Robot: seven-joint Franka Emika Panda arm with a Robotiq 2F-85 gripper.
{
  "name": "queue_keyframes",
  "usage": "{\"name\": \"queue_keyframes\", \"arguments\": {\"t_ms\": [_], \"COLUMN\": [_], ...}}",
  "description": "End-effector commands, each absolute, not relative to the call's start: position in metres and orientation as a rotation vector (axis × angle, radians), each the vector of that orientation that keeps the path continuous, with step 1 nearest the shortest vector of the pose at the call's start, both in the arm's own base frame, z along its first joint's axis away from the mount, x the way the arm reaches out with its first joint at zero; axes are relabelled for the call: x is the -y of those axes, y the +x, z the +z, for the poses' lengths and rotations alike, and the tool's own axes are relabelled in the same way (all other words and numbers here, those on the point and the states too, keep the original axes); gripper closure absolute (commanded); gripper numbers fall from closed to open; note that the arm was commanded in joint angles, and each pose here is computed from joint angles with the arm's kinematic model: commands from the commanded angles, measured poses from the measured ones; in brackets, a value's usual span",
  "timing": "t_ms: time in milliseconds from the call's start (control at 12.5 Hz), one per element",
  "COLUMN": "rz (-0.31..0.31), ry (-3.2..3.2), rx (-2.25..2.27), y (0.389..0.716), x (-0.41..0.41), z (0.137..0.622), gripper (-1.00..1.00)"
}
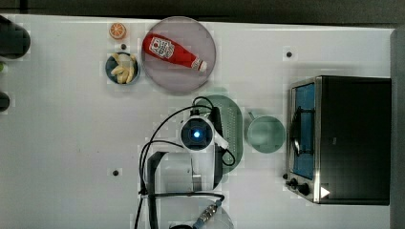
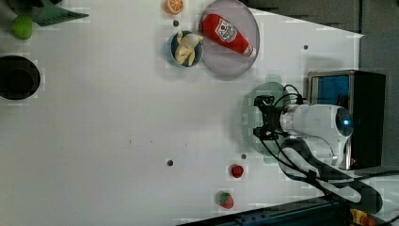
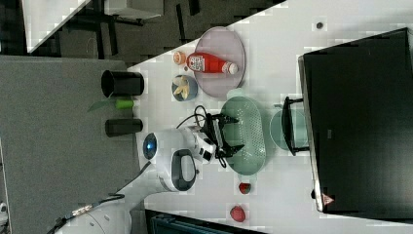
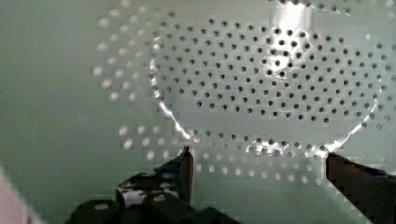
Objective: Drag strainer right to left.
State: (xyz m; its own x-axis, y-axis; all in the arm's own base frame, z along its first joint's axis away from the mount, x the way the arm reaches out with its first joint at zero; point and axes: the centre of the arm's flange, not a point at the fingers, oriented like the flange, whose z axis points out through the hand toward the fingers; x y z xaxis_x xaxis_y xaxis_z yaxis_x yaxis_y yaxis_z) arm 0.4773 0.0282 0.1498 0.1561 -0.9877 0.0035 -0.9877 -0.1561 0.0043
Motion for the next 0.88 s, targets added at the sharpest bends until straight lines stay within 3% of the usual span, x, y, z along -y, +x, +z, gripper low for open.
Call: {"name": "queue_keyframes", "arguments": {"t_ms": [80,400,880], "rz": [-0.018,-0.055,-0.164], "ry": [2.398,2.404,2.260], "rx": [2.019,2.013,2.144], "y": [0.473,0.469,0.473], "x": [-0.058,-0.085,-0.141], "z": [0.150,0.146,0.147], "gripper": [-1.00,-1.00,-1.00]}}
